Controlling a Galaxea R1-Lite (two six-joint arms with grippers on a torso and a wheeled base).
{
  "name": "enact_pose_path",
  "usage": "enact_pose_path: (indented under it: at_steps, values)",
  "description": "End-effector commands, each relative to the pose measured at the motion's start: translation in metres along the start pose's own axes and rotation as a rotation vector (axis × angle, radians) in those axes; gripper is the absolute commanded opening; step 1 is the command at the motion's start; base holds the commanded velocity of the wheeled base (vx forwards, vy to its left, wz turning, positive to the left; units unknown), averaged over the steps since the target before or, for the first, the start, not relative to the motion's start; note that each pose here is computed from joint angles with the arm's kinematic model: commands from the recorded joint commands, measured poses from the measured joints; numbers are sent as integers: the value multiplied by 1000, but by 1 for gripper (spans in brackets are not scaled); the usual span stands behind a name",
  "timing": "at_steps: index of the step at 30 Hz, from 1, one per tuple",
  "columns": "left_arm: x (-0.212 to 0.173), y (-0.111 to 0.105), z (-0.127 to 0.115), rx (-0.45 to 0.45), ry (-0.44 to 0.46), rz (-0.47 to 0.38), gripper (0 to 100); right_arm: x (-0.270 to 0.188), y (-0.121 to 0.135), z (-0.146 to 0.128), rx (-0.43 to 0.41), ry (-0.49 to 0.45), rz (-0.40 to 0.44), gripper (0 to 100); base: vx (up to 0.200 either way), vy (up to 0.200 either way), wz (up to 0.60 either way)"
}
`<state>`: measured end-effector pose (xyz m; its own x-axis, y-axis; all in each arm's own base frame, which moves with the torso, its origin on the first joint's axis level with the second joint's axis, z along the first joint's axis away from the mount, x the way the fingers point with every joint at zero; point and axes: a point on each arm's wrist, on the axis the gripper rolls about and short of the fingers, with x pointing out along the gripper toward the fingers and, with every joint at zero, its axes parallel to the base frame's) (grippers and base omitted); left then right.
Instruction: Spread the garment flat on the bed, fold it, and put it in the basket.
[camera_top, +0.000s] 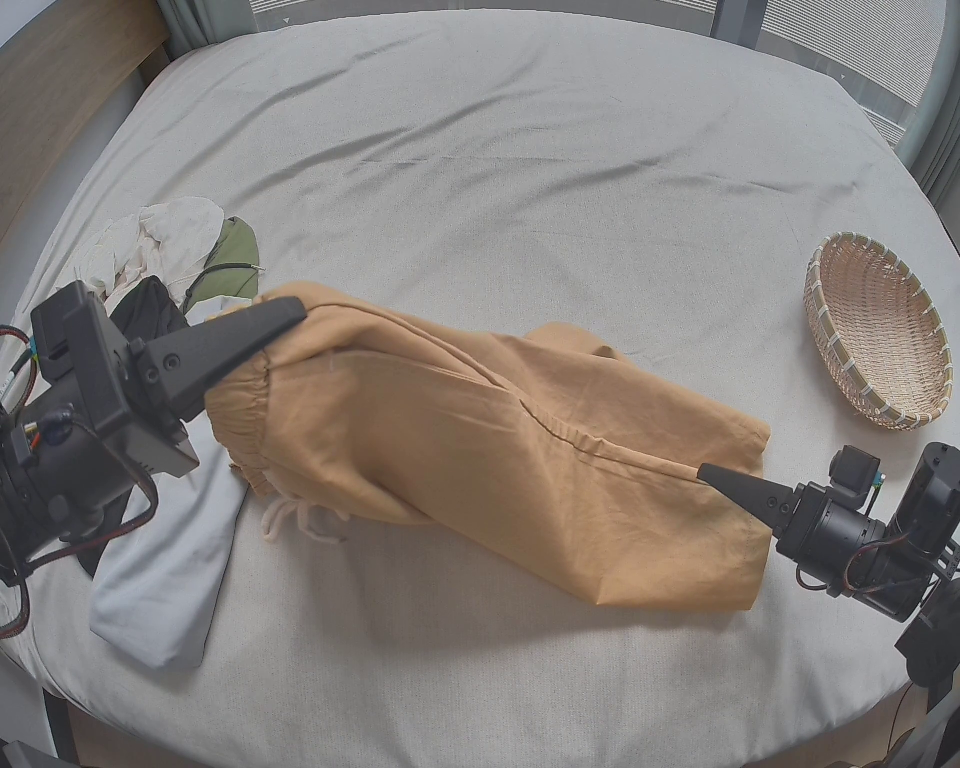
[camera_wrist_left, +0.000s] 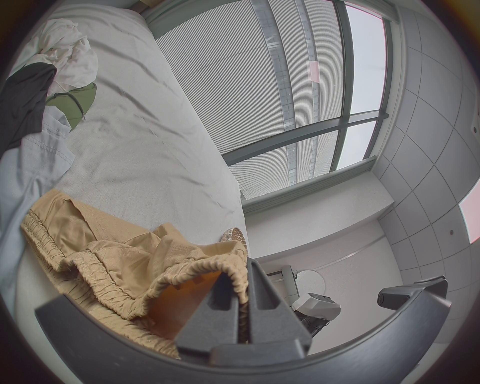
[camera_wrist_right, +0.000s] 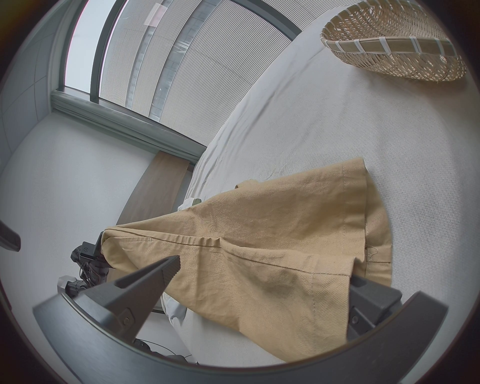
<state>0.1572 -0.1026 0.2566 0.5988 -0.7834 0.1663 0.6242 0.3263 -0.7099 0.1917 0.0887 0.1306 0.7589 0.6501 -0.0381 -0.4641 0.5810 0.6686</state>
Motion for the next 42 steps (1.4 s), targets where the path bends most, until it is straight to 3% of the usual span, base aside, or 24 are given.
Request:
enact_pose_path:
  at_steps: [1,4,5,21,29,33,37,42]
  values:
    - [1,1,0,-1,1,1,0,2,-1,-1,0,-1,1,100,0,0,0]
    - [0,0,0,-1,0,0,0,3,-2,-1,-2,-7,3,100,0,0,0]
    - [0,0,0,-1,0,0,0,4,-3,-1,-3,-9,3,0,0,0,0]
    - [0,-4,3,15,-23,-21,0,-1,2,5,-24,-54,28,0,0,0,0]
    - [0,-16,14,95,-111,-135,0,-38,39,29,-94,-204,158,0,0,0,0]
    - [2,-19,16,193,-110,-152,0,-61,59,41,-136,-260,198,0,0,0,0]
    - [2,-20,16,225,-94,-165,0,-73,69,53,-177,-281,175,0,0,0,0]
    - [4,-25,21,300,-117,-175,0,-100,102,85,-238,-306,119,0,0,0,0]
